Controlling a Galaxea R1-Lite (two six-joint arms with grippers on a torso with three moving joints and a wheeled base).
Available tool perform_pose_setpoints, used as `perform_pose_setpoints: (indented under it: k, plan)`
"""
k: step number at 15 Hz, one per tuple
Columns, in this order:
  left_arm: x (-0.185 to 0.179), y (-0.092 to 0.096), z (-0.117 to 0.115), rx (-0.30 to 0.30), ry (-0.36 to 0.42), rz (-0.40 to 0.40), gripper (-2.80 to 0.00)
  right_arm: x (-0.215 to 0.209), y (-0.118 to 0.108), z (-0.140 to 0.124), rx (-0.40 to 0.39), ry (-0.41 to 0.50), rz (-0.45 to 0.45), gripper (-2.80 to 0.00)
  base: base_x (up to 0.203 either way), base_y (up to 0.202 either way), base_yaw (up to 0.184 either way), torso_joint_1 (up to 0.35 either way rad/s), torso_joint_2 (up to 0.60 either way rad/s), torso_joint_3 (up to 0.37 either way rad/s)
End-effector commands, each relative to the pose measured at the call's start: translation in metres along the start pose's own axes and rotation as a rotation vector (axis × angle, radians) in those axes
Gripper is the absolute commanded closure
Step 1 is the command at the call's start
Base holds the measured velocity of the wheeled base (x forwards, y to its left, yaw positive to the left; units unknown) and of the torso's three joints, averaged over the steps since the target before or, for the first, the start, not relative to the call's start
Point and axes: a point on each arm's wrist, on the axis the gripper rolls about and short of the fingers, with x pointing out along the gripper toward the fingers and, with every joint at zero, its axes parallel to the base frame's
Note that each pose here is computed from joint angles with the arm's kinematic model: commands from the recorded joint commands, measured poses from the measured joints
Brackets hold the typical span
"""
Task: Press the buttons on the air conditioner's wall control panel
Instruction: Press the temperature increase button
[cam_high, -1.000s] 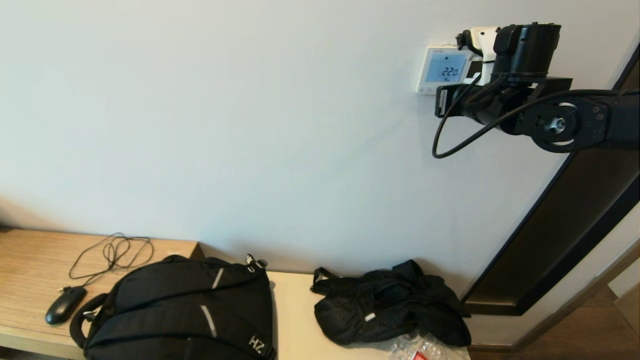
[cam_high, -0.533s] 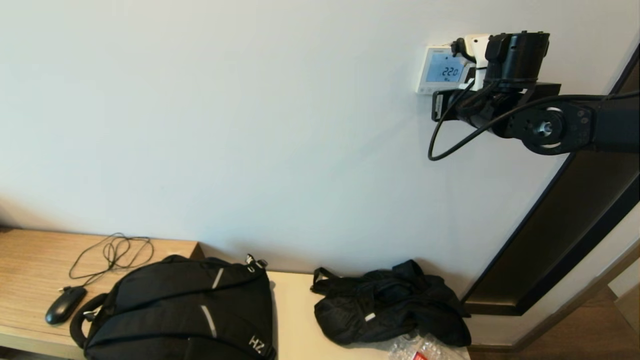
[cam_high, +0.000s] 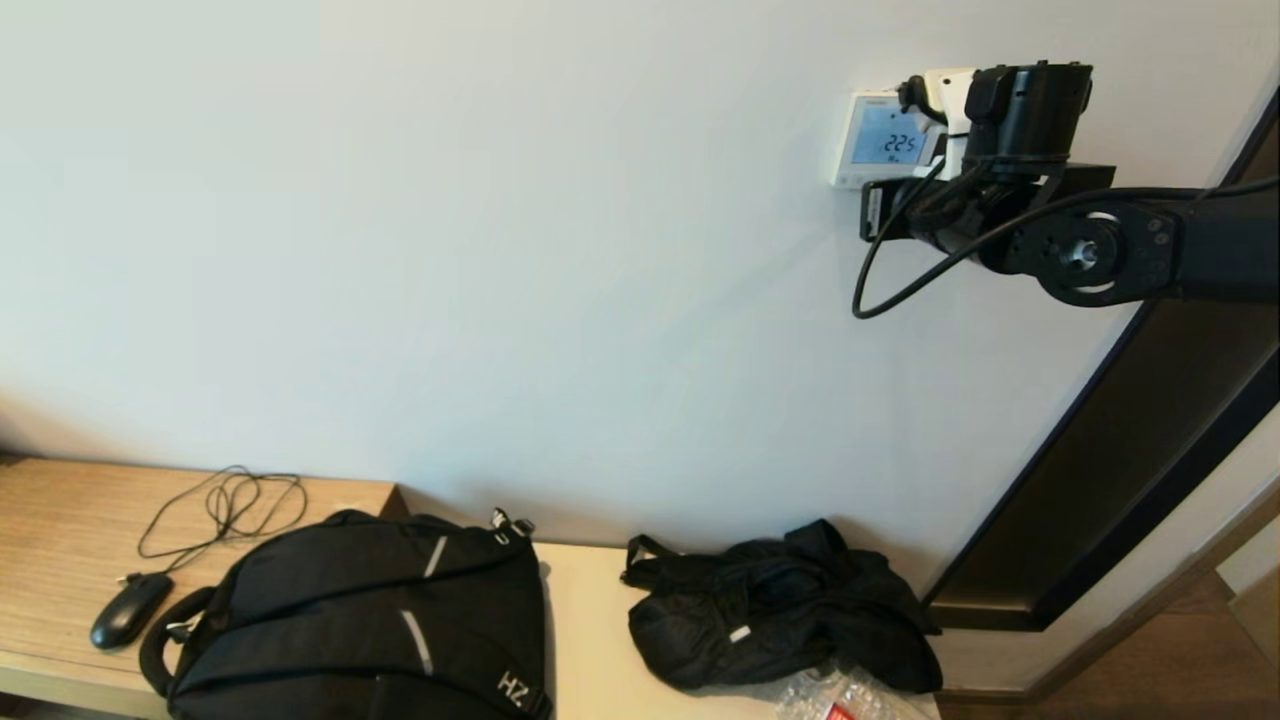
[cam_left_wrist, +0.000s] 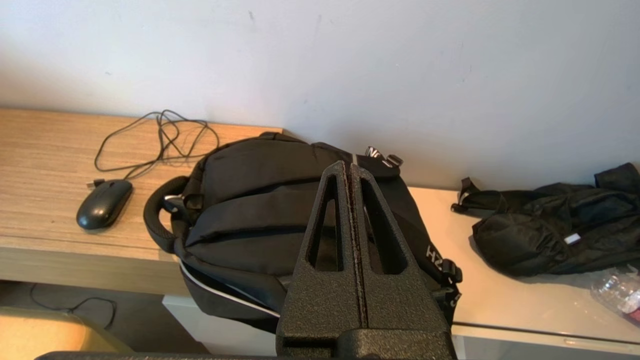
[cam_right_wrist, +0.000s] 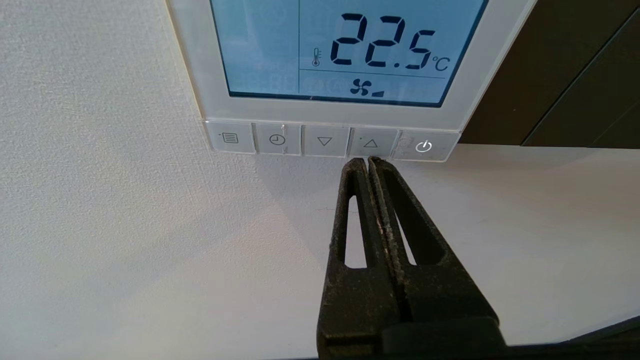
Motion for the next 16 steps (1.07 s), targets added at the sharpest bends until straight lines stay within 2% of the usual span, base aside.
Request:
perform_pose_setpoints:
  k: [1,8,16]
  plan:
    - [0.0,0.0,0.0,-0.002,-0.001,0.0,0.0,-0.005,0.0,0.003,0.002,-0.007,0.002,0.0,0.0,0.0,0.0,0.0,0.0,0.0]
    - [0.0,0.0,0.0,-0.002,0.0,0.0,0.0,-0.012,-0.001,0.003,0.0,0.0,0.002,0.0,0.0,0.0,0.0,0.0,0.0,0.0]
    - [0.0,0.0,0.0,0.0,0.0,0.0,0.0,0.002,0.0,-0.003,-0.003,0.003,-0.008,0.0,0.0,0.0,0.0,0.0,0.0,0.0]
